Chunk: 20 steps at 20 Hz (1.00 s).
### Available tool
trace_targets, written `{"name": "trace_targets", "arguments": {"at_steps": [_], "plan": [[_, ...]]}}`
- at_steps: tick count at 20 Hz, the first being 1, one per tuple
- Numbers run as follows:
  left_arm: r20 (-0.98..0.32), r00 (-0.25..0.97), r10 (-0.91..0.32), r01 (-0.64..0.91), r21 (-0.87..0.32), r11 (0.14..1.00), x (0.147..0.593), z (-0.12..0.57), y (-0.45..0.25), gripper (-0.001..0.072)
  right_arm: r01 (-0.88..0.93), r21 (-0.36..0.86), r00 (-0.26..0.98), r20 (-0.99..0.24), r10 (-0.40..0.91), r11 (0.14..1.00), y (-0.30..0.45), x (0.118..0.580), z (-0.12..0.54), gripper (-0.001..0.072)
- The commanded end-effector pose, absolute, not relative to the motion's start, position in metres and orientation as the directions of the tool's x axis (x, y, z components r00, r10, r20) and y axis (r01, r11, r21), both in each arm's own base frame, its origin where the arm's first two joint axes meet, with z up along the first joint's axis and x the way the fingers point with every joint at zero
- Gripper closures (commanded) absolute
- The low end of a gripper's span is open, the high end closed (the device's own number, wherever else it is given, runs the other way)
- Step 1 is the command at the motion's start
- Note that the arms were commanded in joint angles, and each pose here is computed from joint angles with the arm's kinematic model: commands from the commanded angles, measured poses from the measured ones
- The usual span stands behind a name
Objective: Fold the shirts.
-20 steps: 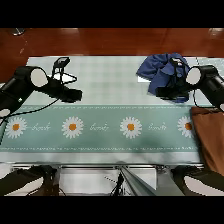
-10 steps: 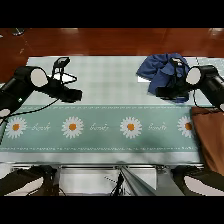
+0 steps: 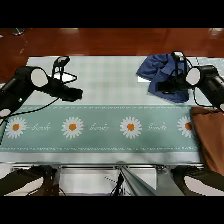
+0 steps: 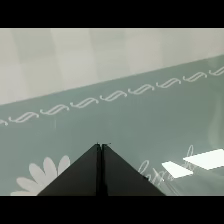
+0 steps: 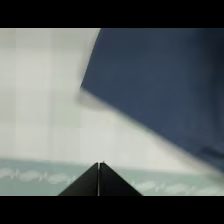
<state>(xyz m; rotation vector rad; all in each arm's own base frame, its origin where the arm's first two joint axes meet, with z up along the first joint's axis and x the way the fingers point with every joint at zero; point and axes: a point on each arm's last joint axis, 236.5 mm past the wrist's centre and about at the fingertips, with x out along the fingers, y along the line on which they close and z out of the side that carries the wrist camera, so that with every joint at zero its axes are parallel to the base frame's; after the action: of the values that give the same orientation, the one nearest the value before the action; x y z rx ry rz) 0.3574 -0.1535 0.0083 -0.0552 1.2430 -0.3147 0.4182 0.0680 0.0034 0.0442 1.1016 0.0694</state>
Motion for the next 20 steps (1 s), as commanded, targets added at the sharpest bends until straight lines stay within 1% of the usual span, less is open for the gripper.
{"name": "trace_targets", "arguments": {"at_steps": [1,2,3,4,5,6,7,9,11,13,15,17,18,19,20], "plan": [[-0.856,0.438,-0.276,0.213,-0.2,0.957,0.395,0.022,-0.156,0.0522,-0.08,-0.1,0.671,-0.741,-0.021,0.992,0.045,0.471,0.037,0.0069],[-0.828,0.484,-0.283,0.214,-0.202,0.956,0.406,0.028,-0.158,0.0198,-0.091,-0.175,0.729,-0.682,-0.054,0.98,0.037,0.487,0.048,0.0089],[-0.806,0.519,-0.285,0.215,-0.2,0.956,0.416,0.031,-0.159,0.0001,-0.071,-0.205,0.772,-0.631,-0.077,0.976,0.027,0.5,0.056,0.009],[-0.791,0.542,-0.284,0.216,-0.195,0.957,0.422,0.034,-0.159,0.0001,-0.02,-0.187,0.801,-0.59,-0.097,0.982,0.013,0.513,0.061,0.009],[-0.785,0.556,-0.275,0.217,-0.182,0.959,0.426,0.035,-0.156,0.0002,0.049,-0.138,0.808,-0.577,-0.121,0.989,-0.005,0.522,0.059,0.009],[-0.784,0.562,-0.266,0.213,-0.174,0.961,0.428,0.035,-0.152,0.0002,0.13,-0.085,0.798,-0.583,-0.155,0.988,-0.028,0.53,0.054,0.009],[-0.785,0.564,-0.257,0.203,-0.17,0.964,0.429,0.035,-0.147,0.0002,0.187,-0.06,0.784,-0.593,-0.186,0.981,-0.049,0.536,0.046,0.009],[-0.786,0.571,-0.238,0.171,-0.17,0.97,0.433,0.035,-0.132,0.0002,0.275,-0.035,0.734,-0.638,-0.234,0.961,-0.087,0.546,0.022,0.0092],[-0.79,0.575,-0.212,0.128,-0.17,0.977,0.438,0.034,-0.113,0.0002,0.351,-0.029,0.633,-0.729,-0.261,0.936,-0.112,0.539,-0.018,0.0093],[-0.826,0.535,-0.179,0.071,-0.167,0.983,0.431,0.026,-0.088,0.0003,0.382,-0.033,0.527,-0.814,-0.247,0.924,-0.125,0.527,-0.062,0.0093],[-0.886,0.437,-0.153,0.019,-0.161,0.987,0.41,0.011,-0.068,0.0003,0.385,0.0,0.468,-0.862,-0.196,0.923,-0.123,0.52,-0.09,0.0094],[-0.935,0.324,-0.142,-0.008,-0.153,0.988,0.384,0.0,-0.058,0.0003,0.377,0.064,0.419,-0.902,-0.109,0.924,-0.107,0.513,-0.108,0.0101],[-0.953,0.269,-0.139,-0.019,-0.149,0.989,0.371,-0.005,-0.054,0.0003,0.358,0.094,0.404,-0.912,-0.064,0.929,-0.096,0.51,-0.112,0.0165],[-0.965,0.223,-0.137,-0.026,-0.146,0.989,0.36,-0.007,-0.051,0.0003,0.332,0.124,0.394,-0.919,-0.018,0.935,-0.084,0.508,-0.112,0.0339],[-0.974,0.18,-0.136,-0.031,-0.143,0.989,0.35,-0.009,-0.049,0.0003,0.304,0.169,0.394,-0.918,0.037,0.938,-0.071,0.508,-0.107,0.0572]]}}
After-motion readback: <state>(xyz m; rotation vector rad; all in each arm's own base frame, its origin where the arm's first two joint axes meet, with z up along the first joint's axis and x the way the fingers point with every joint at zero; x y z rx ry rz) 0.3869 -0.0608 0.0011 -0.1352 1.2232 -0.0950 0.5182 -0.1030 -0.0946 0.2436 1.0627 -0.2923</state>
